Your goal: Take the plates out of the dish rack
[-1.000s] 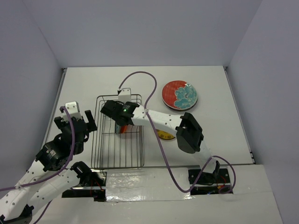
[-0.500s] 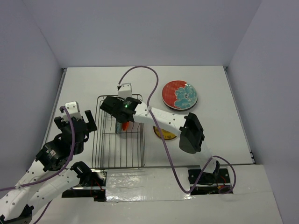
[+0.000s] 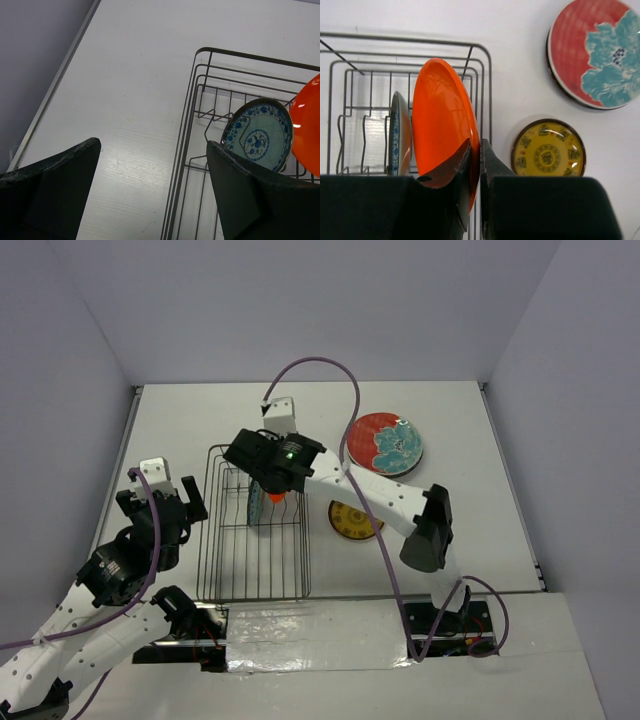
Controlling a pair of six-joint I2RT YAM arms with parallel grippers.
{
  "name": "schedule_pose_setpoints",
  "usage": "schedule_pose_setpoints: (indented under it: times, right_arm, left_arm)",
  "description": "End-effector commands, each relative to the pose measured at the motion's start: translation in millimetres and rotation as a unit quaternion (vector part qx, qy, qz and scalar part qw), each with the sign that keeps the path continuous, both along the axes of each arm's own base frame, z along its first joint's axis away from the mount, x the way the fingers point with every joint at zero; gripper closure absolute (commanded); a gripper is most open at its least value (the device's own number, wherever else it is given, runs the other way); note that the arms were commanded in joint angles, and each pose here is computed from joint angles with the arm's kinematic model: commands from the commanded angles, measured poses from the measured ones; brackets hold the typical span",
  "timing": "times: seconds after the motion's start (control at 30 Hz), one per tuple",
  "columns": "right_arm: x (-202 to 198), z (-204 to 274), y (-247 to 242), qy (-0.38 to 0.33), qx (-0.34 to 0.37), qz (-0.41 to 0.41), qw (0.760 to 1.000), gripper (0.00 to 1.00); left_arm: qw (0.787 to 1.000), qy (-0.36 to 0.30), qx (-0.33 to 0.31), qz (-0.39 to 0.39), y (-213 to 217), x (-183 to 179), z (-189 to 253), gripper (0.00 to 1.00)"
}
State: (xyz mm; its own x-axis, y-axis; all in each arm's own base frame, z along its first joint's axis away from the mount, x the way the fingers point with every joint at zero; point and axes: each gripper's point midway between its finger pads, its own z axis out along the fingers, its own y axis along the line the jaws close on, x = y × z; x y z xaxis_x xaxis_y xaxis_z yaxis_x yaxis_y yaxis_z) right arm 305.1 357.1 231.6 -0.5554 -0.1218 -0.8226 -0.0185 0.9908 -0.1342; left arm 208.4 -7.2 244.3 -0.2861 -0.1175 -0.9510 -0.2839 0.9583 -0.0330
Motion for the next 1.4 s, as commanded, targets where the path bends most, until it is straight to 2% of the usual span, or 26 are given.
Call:
schedule_pose_setpoints:
  times: [0.0, 0.2, 0.37, 0.43, 0.47, 0.5, 0.57, 0.67, 0.7, 0.73, 0.8, 0.87, 1.07, 1.37]
  right_arm:
    - [2, 76, -33, -0.07, 0.039, -0.027, 0.996, 1.0]
    - [-4, 107, -60, -0.094, 0.039, -0.04, 0.994, 1.0]
    - [-12, 130, -105, -0.109, 0.054, -0.072, 0.99, 1.0]
    - [-16, 119, -122, -0.101, 0.057, -0.086, 0.989, 1.0]
    - [-19, 132, -145, -0.11, 0.083, -0.099, 0.986, 1.0]
    - [-18, 114, -146, -0.1, 0.082, -0.085, 0.988, 1.0]
    - [-15, 112, -166, -0.107, 0.111, -0.084, 0.984, 1.0]
    - [-24, 114, -179, -0.128, 0.215, -0.006, 0.968, 1.0]
    - [-27, 116, -192, -0.151, 0.268, 0.024, 0.951, 1.0]
    - [-24, 90, -209, -0.147, 0.27, 0.01, 0.951, 1.0]
    - [-34, 105, -222, -0.187, 0.308, 0.026, 0.932, 1.0]
    - [-27, 83, -237, -0.179, 0.304, 0.012, 0.936, 1.0]
    - [-14, 22, -210, -0.093, 0.344, 0.07, 0.932, 1.0]
    - [0, -63, -201, 0.005, 0.394, 0.056, 0.917, 1.0]
  left_arm:
    - [1.0, -0.015, -0.001, 0.007, 1, 3, 8, 0.0]
    - [1.0, -0.015, -0.001, 0.006, 1, 3, 8, 0.01]
    - [1.0, -0.014, -0.001, 0.007, 1, 4, 7, 0.0]
    - [1.0, -0.014, -0.001, 0.007, 1, 4, 7, 0.01]
    - [1.0, -0.014, -0.001, 0.007, 1, 4, 7, 0.01]
    - [1.0, -0.015, -0.002, 0.006, 0, 4, 8, 0.0]
    - [1.0, -0.015, -0.002, 0.005, 0, 4, 7, 0.01]
    - [1.0, -0.014, -0.001, 0.002, -1, 4, 7, 0.0]
    - [1.0, -0.013, 0.0, 0.001, -2, 5, 7, 0.0]
    - [1.0, -0.013, -0.001, 0.001, -2, 5, 7, 0.0]
    - [1.0, -0.012, 0.001, -0.001, -2, 5, 7, 0.0]
    - [1.0, -0.012, 0.002, -0.002, -3, 6, 7, 0.01]
    - [1.0, -0.005, 0.005, -0.006, -5, 7, 4, 0.01]
    - [1.0, -0.007, 0.004, -0.012, -7, 7, 5, 0.0]
